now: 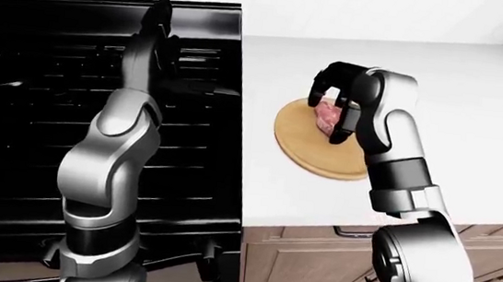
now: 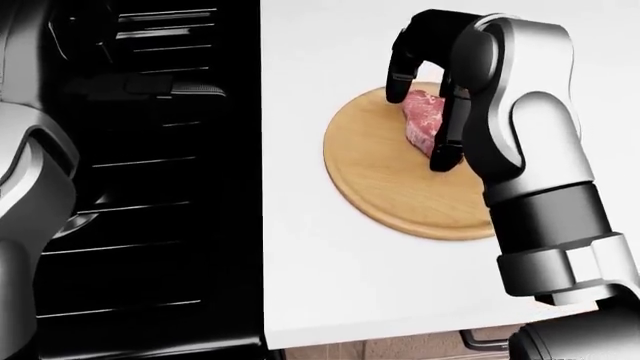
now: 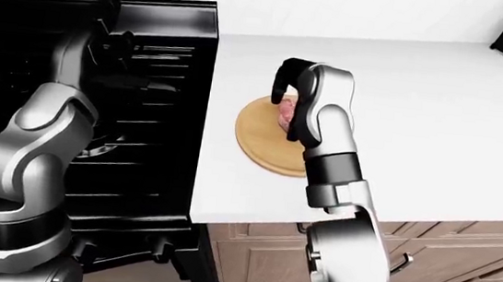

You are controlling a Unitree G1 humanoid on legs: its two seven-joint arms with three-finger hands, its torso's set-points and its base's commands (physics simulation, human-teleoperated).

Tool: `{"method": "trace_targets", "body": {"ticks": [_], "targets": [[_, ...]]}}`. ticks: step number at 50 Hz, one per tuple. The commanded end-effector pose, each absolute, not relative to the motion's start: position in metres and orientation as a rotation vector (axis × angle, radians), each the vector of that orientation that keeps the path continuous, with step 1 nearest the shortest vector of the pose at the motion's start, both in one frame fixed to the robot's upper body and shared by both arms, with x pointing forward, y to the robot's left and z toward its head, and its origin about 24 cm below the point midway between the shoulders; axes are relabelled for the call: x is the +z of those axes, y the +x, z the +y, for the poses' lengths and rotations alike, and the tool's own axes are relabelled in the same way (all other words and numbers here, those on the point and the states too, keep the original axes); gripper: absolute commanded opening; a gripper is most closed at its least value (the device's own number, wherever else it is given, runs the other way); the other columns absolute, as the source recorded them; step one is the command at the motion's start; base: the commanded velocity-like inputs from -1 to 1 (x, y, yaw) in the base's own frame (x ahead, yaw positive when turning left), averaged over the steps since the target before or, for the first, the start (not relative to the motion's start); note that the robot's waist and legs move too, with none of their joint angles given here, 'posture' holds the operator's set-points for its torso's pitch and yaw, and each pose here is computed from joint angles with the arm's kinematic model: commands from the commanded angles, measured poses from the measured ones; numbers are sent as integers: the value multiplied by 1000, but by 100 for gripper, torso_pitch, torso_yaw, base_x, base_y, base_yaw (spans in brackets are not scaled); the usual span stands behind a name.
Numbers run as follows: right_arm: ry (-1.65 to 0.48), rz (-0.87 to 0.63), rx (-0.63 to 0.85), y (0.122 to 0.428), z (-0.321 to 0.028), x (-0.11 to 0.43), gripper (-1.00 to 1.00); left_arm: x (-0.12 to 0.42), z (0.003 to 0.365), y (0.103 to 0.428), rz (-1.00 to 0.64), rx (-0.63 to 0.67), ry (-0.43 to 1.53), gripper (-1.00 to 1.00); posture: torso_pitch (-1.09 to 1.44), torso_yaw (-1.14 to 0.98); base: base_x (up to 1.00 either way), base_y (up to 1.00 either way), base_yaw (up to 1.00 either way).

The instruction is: Pick the steak from the plate and place it in the pan.

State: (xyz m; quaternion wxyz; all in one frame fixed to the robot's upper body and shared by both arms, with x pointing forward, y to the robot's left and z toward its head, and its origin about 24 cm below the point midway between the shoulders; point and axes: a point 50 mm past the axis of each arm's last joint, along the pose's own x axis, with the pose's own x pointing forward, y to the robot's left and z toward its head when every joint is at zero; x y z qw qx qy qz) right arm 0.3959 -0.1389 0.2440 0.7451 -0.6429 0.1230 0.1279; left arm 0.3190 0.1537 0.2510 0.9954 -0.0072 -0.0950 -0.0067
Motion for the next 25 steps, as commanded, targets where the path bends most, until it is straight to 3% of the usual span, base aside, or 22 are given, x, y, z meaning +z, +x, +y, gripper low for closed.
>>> {"method": "trace_targets", "body": {"ticks": [1,7,12,16,17,25], "targets": [[-1427,166,209,392,-136,275,-44,268,154,314,-282,-15,-15,100,0,0,0,0,0],[-1432,159,205,392,-135,276,-66,269,153,314,-282,-14,-16,100,0,0,0,0,0],[-1435,147,199,391,-134,283,-69,269,153,313,-282,-15,-16,100,0,0,0,0,0],[-1438,136,196,389,-132,287,-84,269,153,314,-282,-16,-16,100,0,0,0,0,0],[-1440,132,194,389,-132,289,-96,269,153,314,-283,-16,-16,100,0,0,0,0,0],[-1460,108,186,384,-129,303,-97,269,153,314,-283,-18,-17,100,0,0,0,0,0]]}}
